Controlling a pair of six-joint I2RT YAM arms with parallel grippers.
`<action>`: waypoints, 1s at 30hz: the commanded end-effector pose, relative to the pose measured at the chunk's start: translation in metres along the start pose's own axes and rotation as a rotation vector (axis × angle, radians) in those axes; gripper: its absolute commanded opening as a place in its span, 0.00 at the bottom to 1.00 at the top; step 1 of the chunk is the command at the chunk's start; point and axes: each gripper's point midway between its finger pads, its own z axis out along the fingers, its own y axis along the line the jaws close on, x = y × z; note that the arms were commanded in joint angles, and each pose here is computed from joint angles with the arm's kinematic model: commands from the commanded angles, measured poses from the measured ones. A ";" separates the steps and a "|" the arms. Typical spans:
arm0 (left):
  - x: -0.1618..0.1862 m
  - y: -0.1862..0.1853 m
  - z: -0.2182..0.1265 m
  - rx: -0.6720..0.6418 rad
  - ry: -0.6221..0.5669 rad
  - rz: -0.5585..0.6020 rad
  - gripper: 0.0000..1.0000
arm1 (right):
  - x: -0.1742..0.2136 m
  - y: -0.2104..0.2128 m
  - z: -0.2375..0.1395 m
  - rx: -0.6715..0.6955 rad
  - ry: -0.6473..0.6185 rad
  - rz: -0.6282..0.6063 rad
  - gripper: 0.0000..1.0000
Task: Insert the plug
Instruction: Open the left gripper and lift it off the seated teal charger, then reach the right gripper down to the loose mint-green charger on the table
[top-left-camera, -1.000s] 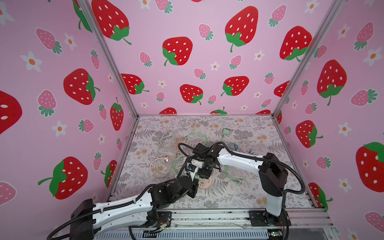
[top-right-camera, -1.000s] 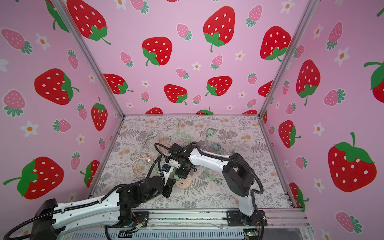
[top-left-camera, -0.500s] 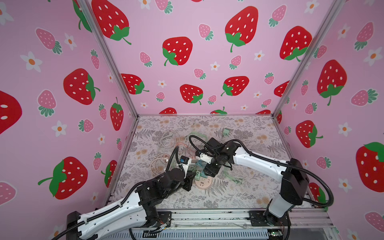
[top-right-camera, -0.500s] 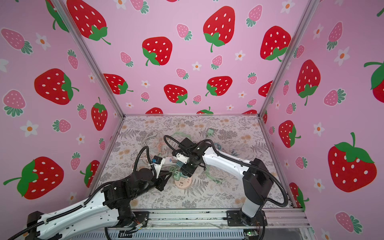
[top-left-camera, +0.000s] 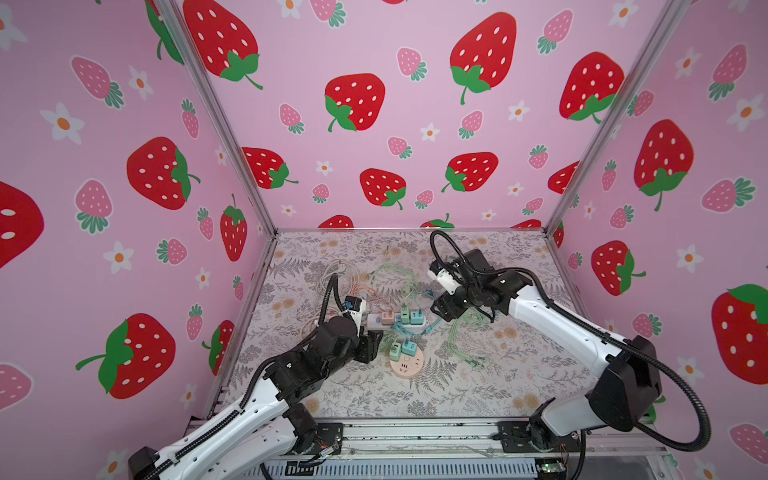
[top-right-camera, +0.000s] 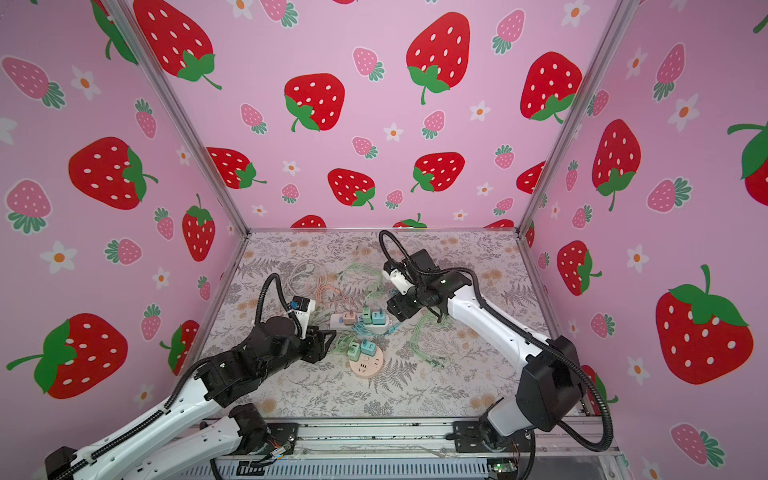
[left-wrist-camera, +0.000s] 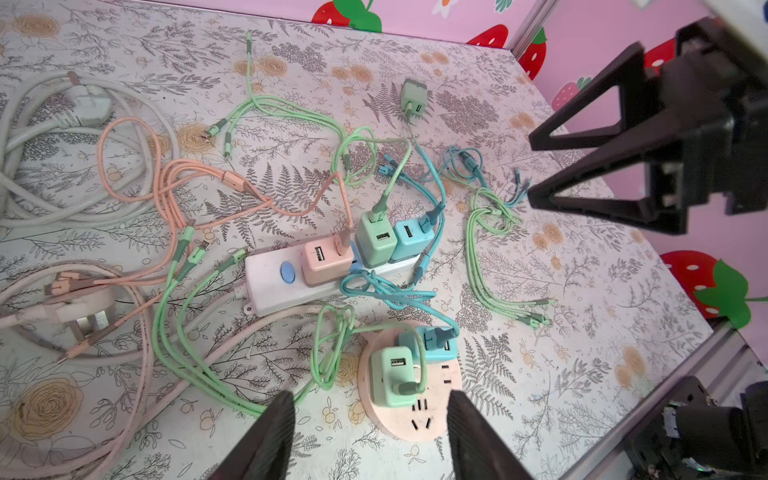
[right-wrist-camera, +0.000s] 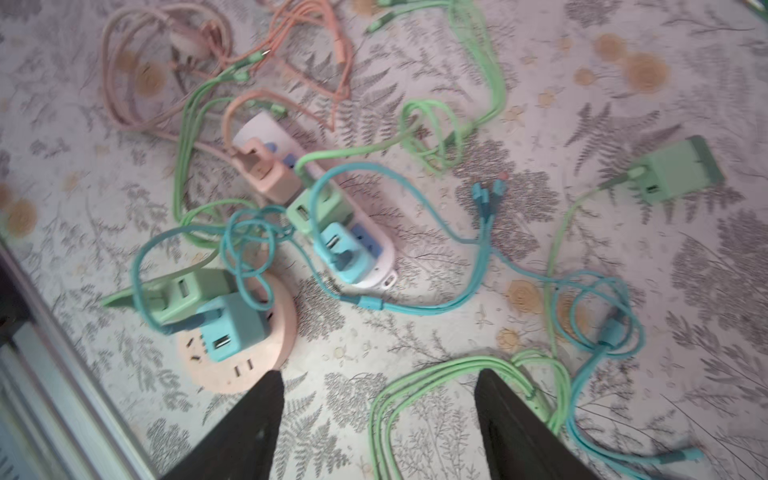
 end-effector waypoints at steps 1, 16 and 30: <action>-0.029 -0.006 -0.005 0.026 -0.054 -0.015 0.64 | -0.018 -0.050 -0.004 0.130 -0.109 0.128 0.76; -0.053 0.015 0.008 -0.041 -0.009 -0.051 0.71 | -0.034 -0.194 0.063 0.426 -0.161 0.441 0.82; -0.040 0.021 0.006 -0.045 0.014 -0.052 0.75 | -0.040 -0.224 0.146 0.385 -0.169 0.580 0.78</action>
